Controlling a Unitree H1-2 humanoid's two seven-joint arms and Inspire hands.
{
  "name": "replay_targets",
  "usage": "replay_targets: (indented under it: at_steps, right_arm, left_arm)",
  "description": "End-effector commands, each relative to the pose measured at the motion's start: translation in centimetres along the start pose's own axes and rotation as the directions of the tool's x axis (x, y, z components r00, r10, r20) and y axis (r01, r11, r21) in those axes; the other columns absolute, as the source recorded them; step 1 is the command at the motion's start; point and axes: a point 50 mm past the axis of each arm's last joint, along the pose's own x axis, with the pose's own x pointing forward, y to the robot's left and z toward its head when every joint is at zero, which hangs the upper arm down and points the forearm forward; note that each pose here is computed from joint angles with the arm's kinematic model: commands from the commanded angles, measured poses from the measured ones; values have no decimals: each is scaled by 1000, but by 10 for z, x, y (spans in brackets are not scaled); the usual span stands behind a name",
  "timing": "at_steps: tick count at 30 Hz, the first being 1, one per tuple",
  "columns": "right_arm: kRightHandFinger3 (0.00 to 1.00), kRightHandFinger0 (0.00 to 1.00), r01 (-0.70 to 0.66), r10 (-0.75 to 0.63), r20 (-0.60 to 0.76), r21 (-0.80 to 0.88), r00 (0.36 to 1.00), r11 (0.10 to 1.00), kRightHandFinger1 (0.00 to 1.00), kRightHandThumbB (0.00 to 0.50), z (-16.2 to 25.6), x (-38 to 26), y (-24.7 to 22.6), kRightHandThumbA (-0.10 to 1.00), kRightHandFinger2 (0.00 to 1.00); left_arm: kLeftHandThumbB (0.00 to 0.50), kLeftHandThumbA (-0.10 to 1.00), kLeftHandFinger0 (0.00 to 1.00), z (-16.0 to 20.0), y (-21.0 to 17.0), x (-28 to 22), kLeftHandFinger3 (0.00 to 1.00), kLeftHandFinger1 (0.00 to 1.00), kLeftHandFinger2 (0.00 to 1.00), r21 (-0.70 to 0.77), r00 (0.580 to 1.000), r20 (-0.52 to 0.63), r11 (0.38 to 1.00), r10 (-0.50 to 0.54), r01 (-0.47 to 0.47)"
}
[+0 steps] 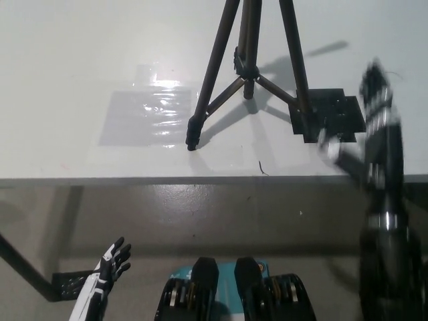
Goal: A tripod lies near the right hand side of the table and the robot grab a leg of the tripod using its right hand and put it up right.
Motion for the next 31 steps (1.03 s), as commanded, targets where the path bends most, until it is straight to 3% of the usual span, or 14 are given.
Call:
replay_targets:
  at_steps: [1,2,3,5,8,10,13,14,17,21,24,28,31]
  right_arm:
    - [1000,1000,-282,307,302,-125,902,951,1000,329,105,-137,28,1000,1000]
    - [1000,1000,-273,290,218,-107,932,956,1000,359,85,-143,24,1000,1000]
    - [1000,1000,-267,276,143,-80,950,960,1000,344,67,-149,21,1000,1000]
    - [1000,1000,-256,259,66,-51,964,965,1000,349,45,-152,16,1000,1000]
    - [1000,1000,-209,208,-62,-1,976,978,1000,398,6,-154,9,1000,1000]
    - [1000,1000,-178,181,-145,32,973,983,1000,373,-21,-154,9,1000,1000]
    - [1000,1000,-152,167,-275,74,947,986,1000,390,-60,-158,10,1000,1000]
    - [1000,1000,-146,165,-298,85,940,986,1000,375,-68,-159,10,1000,1000]
    - [1000,1000,-146,175,-324,114,930,983,1000,323,-77,-159,11,1000,1000]
    - [1000,1000,-138,167,-329,111,929,984,1000,302,-76,-155,9,1000,1000]
    - [1000,1000,-133,169,-328,128,930,983,1000,292,-76,-153,8,1000,1000]
    - [1000,1000,-133,165,-322,119,932,984,1000,298,-75,-149,7,1000,1000]
    - [1000,1000,-134,162,-321,107,933,985,1000,272,-74,-146,7,1000,1000]
  left_arm:
    - [340,1000,1000,13,6,4,1000,1000,1000,18,996,64,998,-61,60]
    - [347,1000,1000,13,7,3,1000,1000,1000,12,996,65,998,-66,66]
    - [349,1000,1000,13,6,3,1000,1000,1000,13,996,66,998,-68,67]
    - [353,1000,1000,14,6,4,1000,1000,1000,18,995,71,998,-69,68]
    - [352,1000,1000,14,4,7,1000,1000,1000,14,995,80,999,-54,53]
    - [343,1000,1000,15,3,8,1000,1000,1000,11,995,85,999,-48,47]
    - [334,1000,1000,14,1,6,1000,1000,1000,1,996,78,999,-34,34]
    - [333,1000,1000,14,0,6,1000,1000,1000,-5,996,82,1000,-28,28]
    - [318,1000,1000,12,2,6,1000,1000,1000,-1,995,97,1000,-13,13]
    - [327,1000,1000,15,2,11,1000,1000,1000,-4,995,97,1000,3,-3]
    - [294,1000,1000,15,2,12,1000,1000,1000,-3,993,115,1000,0,0]
    - [295,1000,1000,17,2,13,1000,1000,1000,1,994,111,1000,2,-2]
    - [293,1000,1000,18,3,14,1000,1000,1000,0,993,116,1000,6,-6]
